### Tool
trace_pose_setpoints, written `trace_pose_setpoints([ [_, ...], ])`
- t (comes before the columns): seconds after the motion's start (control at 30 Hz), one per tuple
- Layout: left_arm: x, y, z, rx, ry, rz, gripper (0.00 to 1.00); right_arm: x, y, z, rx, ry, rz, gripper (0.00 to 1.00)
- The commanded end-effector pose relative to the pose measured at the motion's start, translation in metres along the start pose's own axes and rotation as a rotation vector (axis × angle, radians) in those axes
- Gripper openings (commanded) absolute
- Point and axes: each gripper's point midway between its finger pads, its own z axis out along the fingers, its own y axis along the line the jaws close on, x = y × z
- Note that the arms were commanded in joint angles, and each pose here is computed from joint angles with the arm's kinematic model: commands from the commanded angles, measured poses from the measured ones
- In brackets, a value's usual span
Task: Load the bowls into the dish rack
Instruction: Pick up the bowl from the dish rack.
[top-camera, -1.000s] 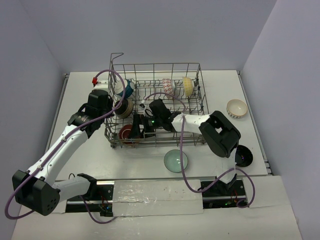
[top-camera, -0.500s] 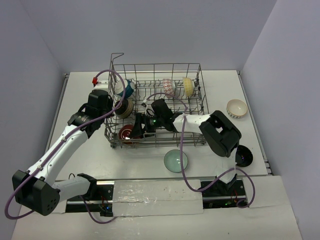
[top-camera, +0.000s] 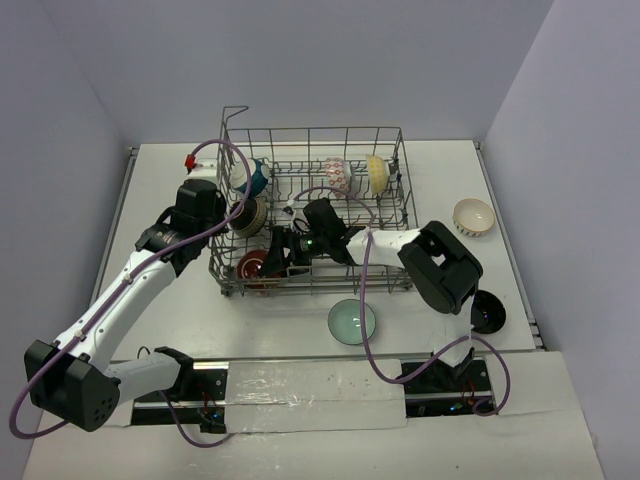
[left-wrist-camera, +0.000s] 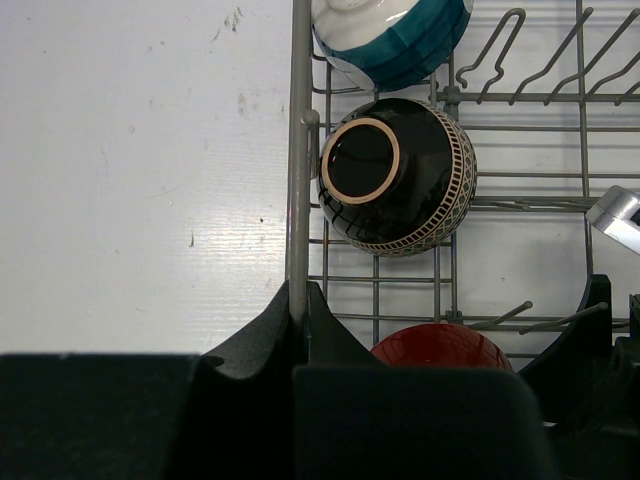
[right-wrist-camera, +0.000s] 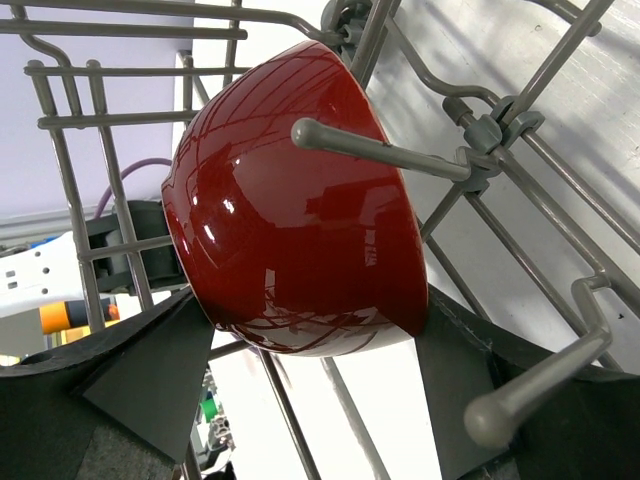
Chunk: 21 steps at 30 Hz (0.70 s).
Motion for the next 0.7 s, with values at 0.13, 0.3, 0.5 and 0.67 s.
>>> trace_pose_setpoints([
  [0.13,0.021,-0.022,-0.003,0.104,0.082,0.052,0.0,-0.011,0.048,-0.01,-0.145,-0.024,-0.068,0.0],
  [0.3,0.021,-0.021,-0.002,0.1,0.082,0.053,0.0,-0.014,0.053,-0.012,-0.159,-0.023,-0.066,0.0],
  [0.5,0.021,-0.021,-0.002,0.098,0.082,0.053,0.0,-0.022,0.067,-0.014,-0.181,-0.036,-0.081,0.0],
  [0.67,0.022,-0.021,-0.002,0.096,0.085,0.054,0.0,-0.031,0.079,-0.017,-0.192,-0.047,-0.088,0.0],
])
